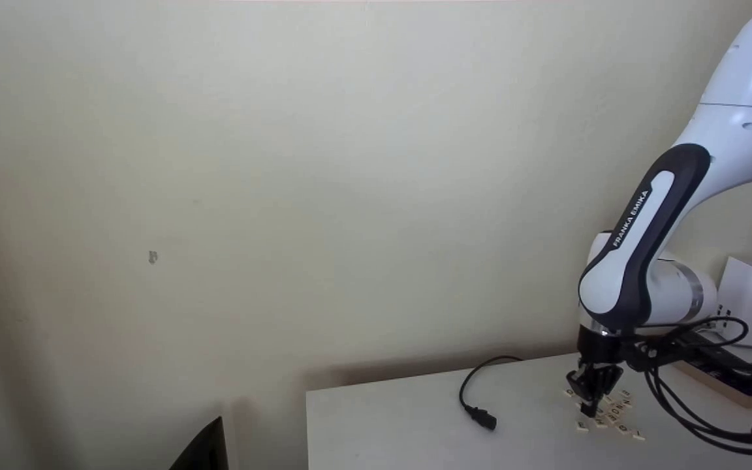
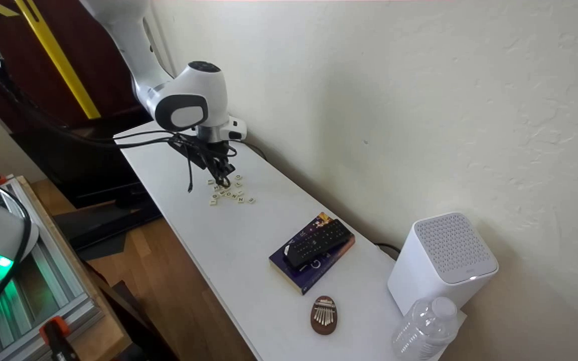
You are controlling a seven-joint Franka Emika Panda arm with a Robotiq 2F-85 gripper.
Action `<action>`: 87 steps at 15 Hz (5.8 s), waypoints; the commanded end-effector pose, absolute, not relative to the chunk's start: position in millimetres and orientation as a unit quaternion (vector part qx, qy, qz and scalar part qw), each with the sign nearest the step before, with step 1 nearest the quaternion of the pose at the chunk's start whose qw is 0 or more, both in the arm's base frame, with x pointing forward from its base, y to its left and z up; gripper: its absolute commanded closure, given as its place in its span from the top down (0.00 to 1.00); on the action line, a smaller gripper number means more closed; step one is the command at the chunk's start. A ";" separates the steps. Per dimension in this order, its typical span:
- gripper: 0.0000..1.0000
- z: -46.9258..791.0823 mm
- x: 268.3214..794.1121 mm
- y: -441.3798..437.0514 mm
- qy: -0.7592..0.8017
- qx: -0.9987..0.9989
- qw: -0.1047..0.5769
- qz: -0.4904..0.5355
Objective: Align 3 letters in a straight line
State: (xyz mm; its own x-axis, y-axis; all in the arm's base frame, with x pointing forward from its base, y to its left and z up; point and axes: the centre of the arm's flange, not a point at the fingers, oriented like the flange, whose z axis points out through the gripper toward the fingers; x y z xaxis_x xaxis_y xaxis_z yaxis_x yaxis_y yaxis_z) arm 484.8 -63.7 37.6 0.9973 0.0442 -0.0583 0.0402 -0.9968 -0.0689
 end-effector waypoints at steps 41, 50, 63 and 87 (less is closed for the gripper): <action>0.00 5.4 509.4 -19.8 -0.506 -0.841 -0.069 0.179; 0.00 37.4 501.2 -23.9 -0.502 -0.854 -0.051 0.129; 0.00 60.7 489.9 -29.9 -0.425 -0.902 -0.005 0.073; 0.00 44.5 490.6 -58.4 -0.084 -0.996 0.018 0.027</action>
State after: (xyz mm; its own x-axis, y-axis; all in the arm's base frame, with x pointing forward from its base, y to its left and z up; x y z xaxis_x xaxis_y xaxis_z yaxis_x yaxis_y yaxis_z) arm 497.7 -61.2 48.2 0.9774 0.2037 -0.0568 0.2012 -0.9785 -0.0463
